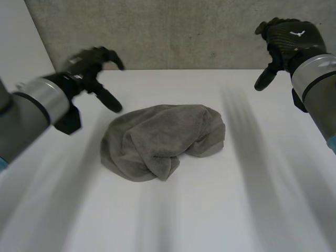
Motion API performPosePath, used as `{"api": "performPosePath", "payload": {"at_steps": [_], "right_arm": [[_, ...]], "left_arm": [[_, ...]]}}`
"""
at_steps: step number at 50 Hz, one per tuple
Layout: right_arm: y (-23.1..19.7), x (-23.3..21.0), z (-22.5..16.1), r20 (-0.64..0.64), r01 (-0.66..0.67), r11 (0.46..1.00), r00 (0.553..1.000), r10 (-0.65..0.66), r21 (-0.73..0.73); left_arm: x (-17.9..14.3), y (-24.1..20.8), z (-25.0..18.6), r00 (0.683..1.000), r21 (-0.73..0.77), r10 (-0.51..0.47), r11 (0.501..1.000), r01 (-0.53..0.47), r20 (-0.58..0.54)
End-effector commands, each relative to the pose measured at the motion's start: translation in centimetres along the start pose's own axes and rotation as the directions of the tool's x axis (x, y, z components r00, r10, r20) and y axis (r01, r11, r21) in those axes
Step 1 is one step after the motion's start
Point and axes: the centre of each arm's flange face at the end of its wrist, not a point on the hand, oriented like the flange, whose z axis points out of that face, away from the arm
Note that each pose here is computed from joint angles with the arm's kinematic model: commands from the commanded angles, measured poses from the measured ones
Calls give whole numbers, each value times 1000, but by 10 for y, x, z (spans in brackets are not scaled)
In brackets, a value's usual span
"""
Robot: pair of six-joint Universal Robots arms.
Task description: Fold the towel.
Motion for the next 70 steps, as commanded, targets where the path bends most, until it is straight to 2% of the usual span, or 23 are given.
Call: {"api": "performPosePath", "payload": {"at_steps": [1,10,17,26,37,43,48,50,51,53,54,55,56,57,58,59,60,61,63,65,67,69,70], "right_arm": [[24,-13,9,77,158,986,985,-154,-53],[49,-21,16,114,183,977,979,-171,-113],[68,-32,16,153,182,971,975,-159,-155],[103,-82,21,245,129,985,965,-97,-117],[169,-142,53,322,79,992,946,-44,-98],[189,-153,65,336,8,973,939,71,-230],[155,-152,80,328,-38,977,939,106,-208],[99,-144,96,312,-79,996,946,88,-39],[99,-144,96,312,-80,996,946,88,-38],[21,-125,105,271,-103,967,962,38,231],[21,-125,105,271,-103,967,962,38,232],[-22,-113,102,236,-105,921,972,14,375],[-60,-104,95,207,-111,855,978,5,506],[-61,-104,95,207,-111,854,978,5,508],[-89,-97,89,186,-115,790,983,1,603],[-89,-97,89,186,-115,789,983,1,604],[-106,-90,83,174,-116,743,985,0,660],[-115,-88,79,181,-118,720,983,-10,684],[-117,-86,76,194,-114,710,980,-33,695],[-113,-89,75,216,-103,715,974,-68,691],[-105,-94,74,254,-100,733,962,-102,673],[-76,-109,72,352,-89,792,921,-165,604],[-76,-109,72,353,-89,792,921,-165,604]], "left_arm": [[22,58,13,994,-121,-15,993,1,-112],[30,125,25,988,-253,40,964,-78,-149],[16,167,37,991,-288,122,948,-133,-53],[4,148,45,982,-196,166,970,-146,90],[-2,118,31,978,-146,162,979,-143,130],[-1,98,26,977,-94,160,985,-148,138],[-20,65,37,970,3,153,988,-157,189],[-27,50,45,966,47,158,984,-171,207],[-31,29,54,959,110,175,973,-203,222],[-33,2,65,949,184,206,950,-252,237],[-33,-17,72,941,238,229,927,-289,248],[-33,-41,76,932,300,247,898,-323,263],[-33,-41,76,932,301,248,897,-323,264],[-32,-65,77,925,363,260,863,-351,277],[-32,-65,77,925,364,260,863,-352,277],[-31,-88,77,921,427,267,825,-370,283],[-29,-108,76,920,492,273,782,-382,281],[-29,-108,76,920,493,273,781,-383,281],[-27,-135,71,915,585,295,704,-403,274],[-24,-139,69,914,606,311,684,-406,262],[-23,-136,69,913,604,330,685,-407,241],[-23,-124,70,913,580,350,707,-405,210],[-24,-105,74,914,540,366,741,-399,174]]}}
